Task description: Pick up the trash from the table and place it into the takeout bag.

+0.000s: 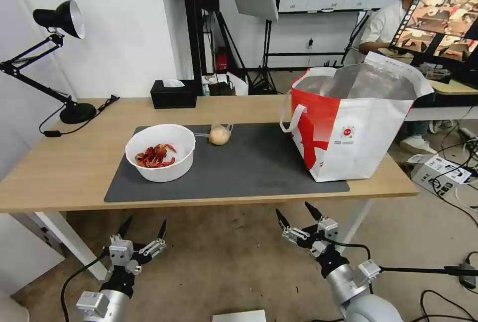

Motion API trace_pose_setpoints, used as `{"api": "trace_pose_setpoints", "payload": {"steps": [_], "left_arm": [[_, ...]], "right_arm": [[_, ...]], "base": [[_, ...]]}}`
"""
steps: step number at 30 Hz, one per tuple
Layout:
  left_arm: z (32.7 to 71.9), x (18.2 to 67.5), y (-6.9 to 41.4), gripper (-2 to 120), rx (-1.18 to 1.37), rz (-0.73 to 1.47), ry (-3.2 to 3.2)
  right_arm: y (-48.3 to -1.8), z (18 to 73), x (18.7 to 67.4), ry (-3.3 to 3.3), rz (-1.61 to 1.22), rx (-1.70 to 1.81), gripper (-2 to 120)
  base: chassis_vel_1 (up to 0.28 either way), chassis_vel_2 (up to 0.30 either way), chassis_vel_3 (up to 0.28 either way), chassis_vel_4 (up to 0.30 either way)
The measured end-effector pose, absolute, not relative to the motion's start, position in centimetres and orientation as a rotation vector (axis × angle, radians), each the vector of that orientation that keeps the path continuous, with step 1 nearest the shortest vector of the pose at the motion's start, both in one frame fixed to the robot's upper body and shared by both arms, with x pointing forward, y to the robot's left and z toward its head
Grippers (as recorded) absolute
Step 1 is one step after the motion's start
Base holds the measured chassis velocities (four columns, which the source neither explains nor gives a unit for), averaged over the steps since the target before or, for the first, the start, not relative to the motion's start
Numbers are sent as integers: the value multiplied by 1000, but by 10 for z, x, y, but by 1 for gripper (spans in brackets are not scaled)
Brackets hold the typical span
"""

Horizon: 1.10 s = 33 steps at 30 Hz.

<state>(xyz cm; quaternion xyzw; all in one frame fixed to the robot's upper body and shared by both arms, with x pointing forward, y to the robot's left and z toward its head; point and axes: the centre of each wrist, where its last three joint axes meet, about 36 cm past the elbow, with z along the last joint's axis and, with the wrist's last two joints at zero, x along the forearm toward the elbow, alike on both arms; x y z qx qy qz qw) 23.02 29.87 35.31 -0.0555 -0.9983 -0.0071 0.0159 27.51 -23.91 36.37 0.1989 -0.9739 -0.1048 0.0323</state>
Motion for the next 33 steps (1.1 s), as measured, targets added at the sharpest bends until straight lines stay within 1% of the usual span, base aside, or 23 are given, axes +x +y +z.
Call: {"api": "trace_pose_setpoints", "payload": {"steps": [20, 23, 24, 27, 28, 31, 32, 33], "left_arm": [[351, 233, 299, 100, -178, -13, -3104], [351, 234, 300, 100, -179, -18, -3106], [351, 234, 300, 100, -179, -18, -3106], [353, 235, 302, 100, -181, -25, -3110], [353, 235, 302, 100, -181, -25, -3110], [355, 235, 302, 100, -181, -26, -3115], [355, 235, 302, 100, -181, -26, -3115], [355, 235, 302, 100, -181, -26, -3115]], "right_arm": [[-232, 366, 284, -3009, -294, 629, 100], [-227, 378, 304, -3035, -267, 681, 100], [-227, 378, 304, -3035, -267, 681, 100], [-218, 399, 333, -3060, -233, 763, 100], [-218, 399, 333, -3060, -233, 763, 100], [-206, 421, 369, -3078, -201, 844, 100], [-206, 421, 369, -3078, -201, 844, 100], [-201, 428, 382, -3083, -189, 867, 100]], "base": [[0, 0, 0, 0], [0, 0, 0, 0], [0, 0, 0, 0], [0, 0, 0, 0], [0, 0, 0, 0], [0, 0, 0, 0], [0, 0, 0, 0], [0, 0, 0, 0]]}}
